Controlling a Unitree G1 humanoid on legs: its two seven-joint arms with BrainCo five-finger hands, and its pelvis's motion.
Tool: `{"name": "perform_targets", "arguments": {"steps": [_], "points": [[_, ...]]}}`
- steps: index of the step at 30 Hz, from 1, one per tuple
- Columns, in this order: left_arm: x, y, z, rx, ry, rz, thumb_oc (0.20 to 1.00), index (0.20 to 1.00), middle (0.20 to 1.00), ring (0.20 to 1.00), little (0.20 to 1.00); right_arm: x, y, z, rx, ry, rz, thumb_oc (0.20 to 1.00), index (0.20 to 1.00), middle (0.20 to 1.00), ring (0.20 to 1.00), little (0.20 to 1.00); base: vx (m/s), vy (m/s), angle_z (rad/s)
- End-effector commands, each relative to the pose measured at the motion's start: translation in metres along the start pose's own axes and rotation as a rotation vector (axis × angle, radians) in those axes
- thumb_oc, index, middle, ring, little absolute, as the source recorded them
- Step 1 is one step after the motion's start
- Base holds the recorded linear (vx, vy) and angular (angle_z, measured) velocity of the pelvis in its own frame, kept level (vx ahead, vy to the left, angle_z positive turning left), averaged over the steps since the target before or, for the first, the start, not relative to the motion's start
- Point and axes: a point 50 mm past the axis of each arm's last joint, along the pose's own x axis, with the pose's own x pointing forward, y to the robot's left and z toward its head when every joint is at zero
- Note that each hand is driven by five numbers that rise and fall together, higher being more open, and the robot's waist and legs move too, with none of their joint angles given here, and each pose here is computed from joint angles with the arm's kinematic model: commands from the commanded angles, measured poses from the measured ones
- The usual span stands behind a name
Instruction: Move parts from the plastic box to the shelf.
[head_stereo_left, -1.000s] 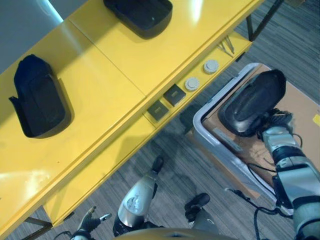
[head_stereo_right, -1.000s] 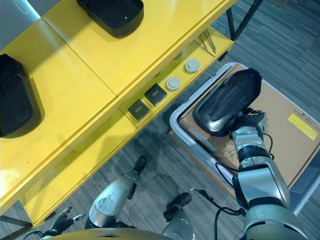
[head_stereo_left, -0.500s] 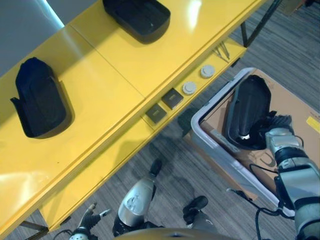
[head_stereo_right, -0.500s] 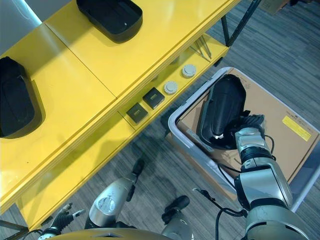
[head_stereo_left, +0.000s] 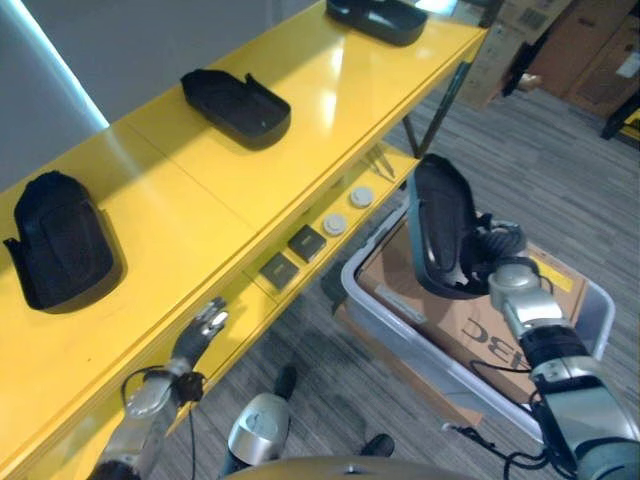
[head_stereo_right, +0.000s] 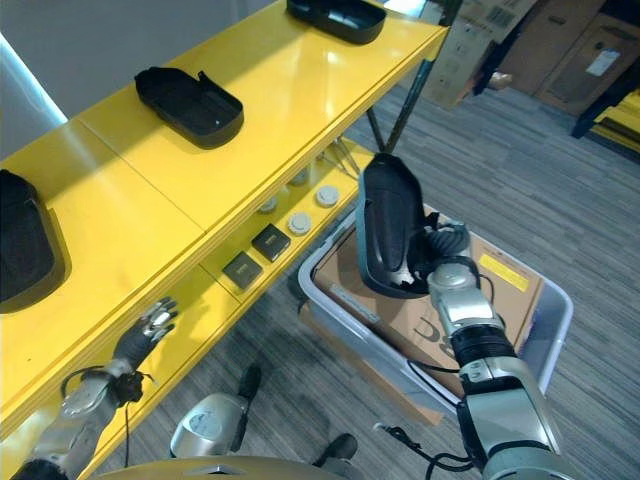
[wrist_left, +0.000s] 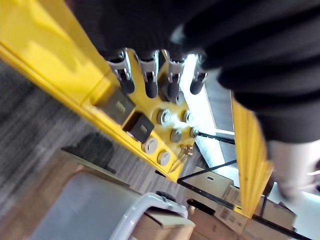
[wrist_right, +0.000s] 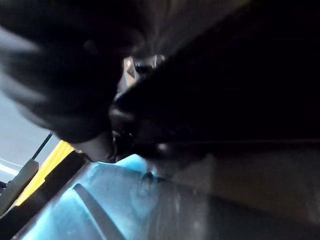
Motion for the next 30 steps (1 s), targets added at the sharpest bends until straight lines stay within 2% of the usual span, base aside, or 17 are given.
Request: {"name": "perform_targets", "arguments": {"steps": [1,6,11,13,16,23,30], "points": [[0.018,-0.021,0.007,-0.044,0.059,-0.138,1.000,1.000,1.000,1.000,1.000,0.000,0.004,0.022,-0.043,-0.097,-0.013,0.200,0.200,0.200,0.200,0.200,0.07,-0.043,-0.22],[0.050,-0.072,0.026,-0.094,0.141,-0.306,1.000,1.000,1.000,1.000,1.000,-0.016,0.042,0.021,-0.034,-0.106,0.065,0.200,0.200,0.200,0.200,0.200,0.06,-0.032,-0.15],[0.065,-0.100,0.029,-0.161,0.217,-0.360,1.000,1.000,1.000,1.000,1.000,-0.024,0.059,0.020,-0.034,-0.112,0.109,0.200,0.200,0.200,0.200,0.200,0.03,-0.027,-0.18],[0.074,-0.125,0.028,-0.236,0.299,-0.407,1.000,1.000,1.000,1.000,1.000,-0.031,0.073,0.020,-0.033,-0.126,0.141,0.200,0.200,0.200,0.200,0.200,0.03,-0.049,-0.31],[0.079,-0.144,0.024,-0.198,0.350,-0.435,1.000,1.000,1.000,1.000,1.000,-0.035,0.079,0.020,-0.024,-0.137,0.159,0.200,0.200,0.200,0.200,0.200,0.02,-0.053,-0.34],[0.089,-0.160,0.019,-0.150,0.401,-0.380,1.000,1.000,1.000,1.000,1.000,-0.037,0.086,0.020,-0.029,-0.145,0.198,0.200,0.200,0.200,0.200,0.200,0.01,-0.049,-0.32],[0.096,-0.172,0.027,-0.117,0.368,-0.361,1.000,1.000,1.000,1.000,1.000,-0.038,0.089,0.019,-0.031,-0.138,0.241,0.200,0.200,0.200,0.200,0.200,0.01,-0.035,-0.29]]}}
